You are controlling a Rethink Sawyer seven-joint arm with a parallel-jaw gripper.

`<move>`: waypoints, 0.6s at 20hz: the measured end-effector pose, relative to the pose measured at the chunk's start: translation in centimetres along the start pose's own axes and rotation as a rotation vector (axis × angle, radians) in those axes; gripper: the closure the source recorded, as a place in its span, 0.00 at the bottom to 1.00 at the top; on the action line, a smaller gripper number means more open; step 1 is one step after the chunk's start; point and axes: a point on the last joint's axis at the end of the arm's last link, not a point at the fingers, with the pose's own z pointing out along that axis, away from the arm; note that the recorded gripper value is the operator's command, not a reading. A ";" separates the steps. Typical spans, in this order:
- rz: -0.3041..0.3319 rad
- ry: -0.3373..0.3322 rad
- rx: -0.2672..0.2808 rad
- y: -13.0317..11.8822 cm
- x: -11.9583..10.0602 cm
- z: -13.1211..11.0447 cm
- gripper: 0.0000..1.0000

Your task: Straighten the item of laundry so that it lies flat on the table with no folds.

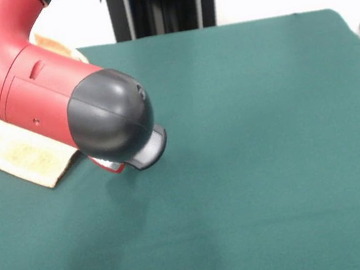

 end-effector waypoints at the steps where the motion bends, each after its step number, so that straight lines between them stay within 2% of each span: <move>1: -0.001 0.005 0.000 0.1 0.1 -0.1 1.00; 12: -0.005 0.094 0.066 1.6 1.4 -2.1 1.00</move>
